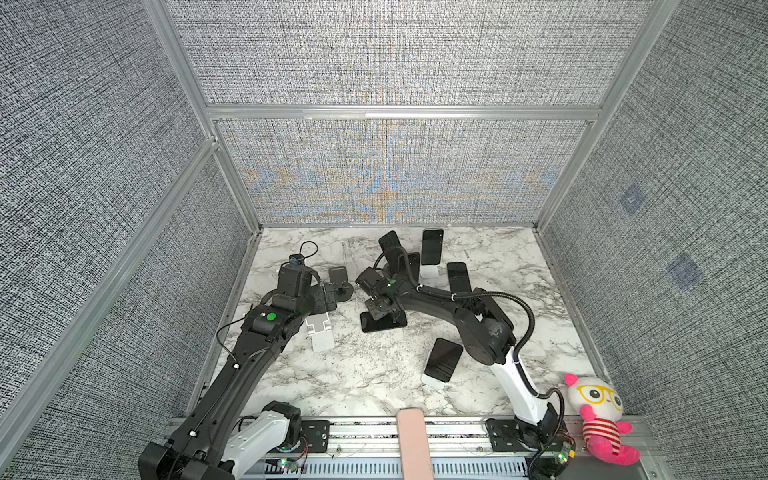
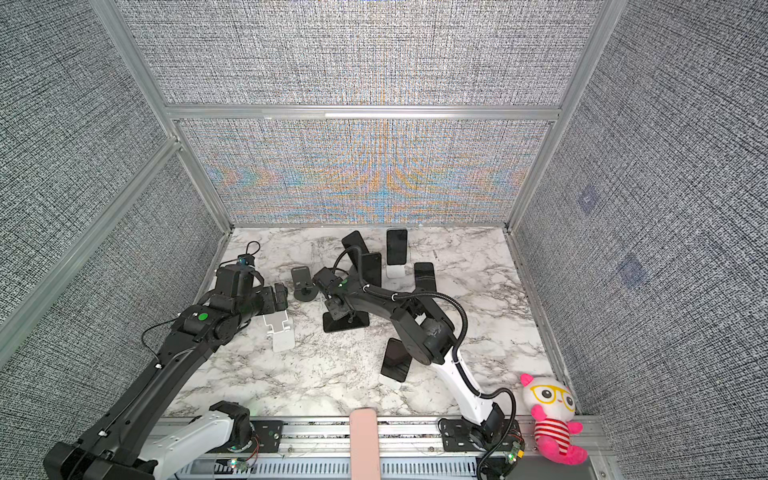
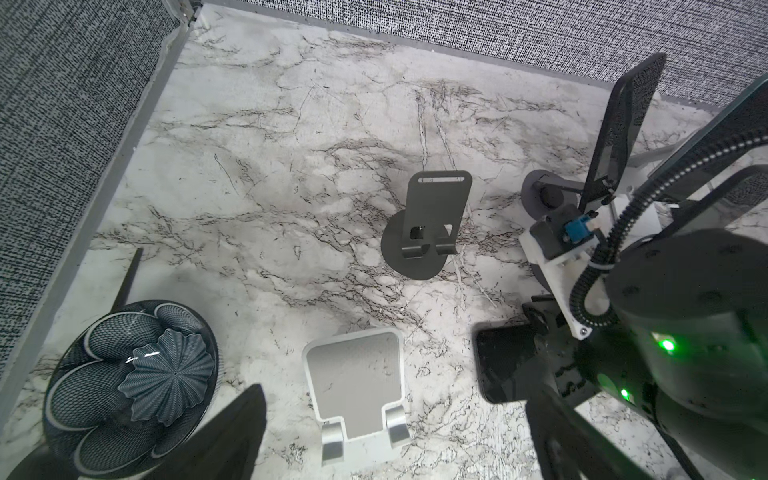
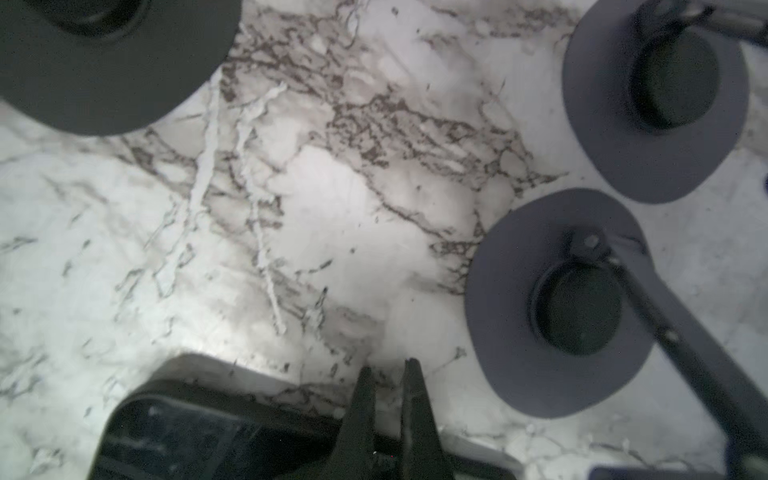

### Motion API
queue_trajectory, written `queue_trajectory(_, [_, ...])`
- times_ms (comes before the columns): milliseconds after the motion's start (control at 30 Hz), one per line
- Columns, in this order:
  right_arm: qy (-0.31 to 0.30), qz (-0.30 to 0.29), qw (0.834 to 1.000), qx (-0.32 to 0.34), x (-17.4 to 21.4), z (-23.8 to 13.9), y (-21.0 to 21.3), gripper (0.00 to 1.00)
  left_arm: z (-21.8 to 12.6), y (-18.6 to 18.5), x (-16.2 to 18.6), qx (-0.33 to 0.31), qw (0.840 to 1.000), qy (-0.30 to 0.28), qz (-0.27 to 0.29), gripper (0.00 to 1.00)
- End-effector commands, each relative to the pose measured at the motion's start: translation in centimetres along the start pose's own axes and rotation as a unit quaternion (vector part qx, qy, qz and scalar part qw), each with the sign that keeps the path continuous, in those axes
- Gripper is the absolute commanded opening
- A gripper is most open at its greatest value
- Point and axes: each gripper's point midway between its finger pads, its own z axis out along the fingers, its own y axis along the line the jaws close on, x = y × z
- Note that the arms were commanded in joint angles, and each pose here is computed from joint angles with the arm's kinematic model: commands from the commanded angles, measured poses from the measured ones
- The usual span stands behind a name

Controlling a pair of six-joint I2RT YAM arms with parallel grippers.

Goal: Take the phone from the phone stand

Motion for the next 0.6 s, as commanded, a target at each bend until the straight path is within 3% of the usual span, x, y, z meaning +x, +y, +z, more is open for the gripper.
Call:
queue_trajectory(0, [0.039, 0.002, 0.999, -0.018, 2.7, -0.5, 1.3, 0.00, 0.0, -0.2, -0.3, 0.005, 1.000, -0.008, -0.005, 0.98])
queue_trajectory(267, [0.068, -0.013, 0.996, -0.062, 5.7, -1.9, 5.0, 0.00, 0.1, -0.1, -0.1, 0.006, 1.000, -0.009, -0.010, 0.98])
queue_trajectory(433, [0.051, -0.034, 0.995, -0.080, 4.2, -3.6, 5.7, 0.00, 0.2, -0.3, -0.2, 0.008, 1.000, -0.008, -0.011, 0.98])
queue_trajectory(567, [0.036, -0.071, 0.991, -0.103, 2.4, -7.2, 4.5, 0.00, -0.2, -0.1, -0.1, 0.006, 1.000, -0.007, -0.007, 0.98])
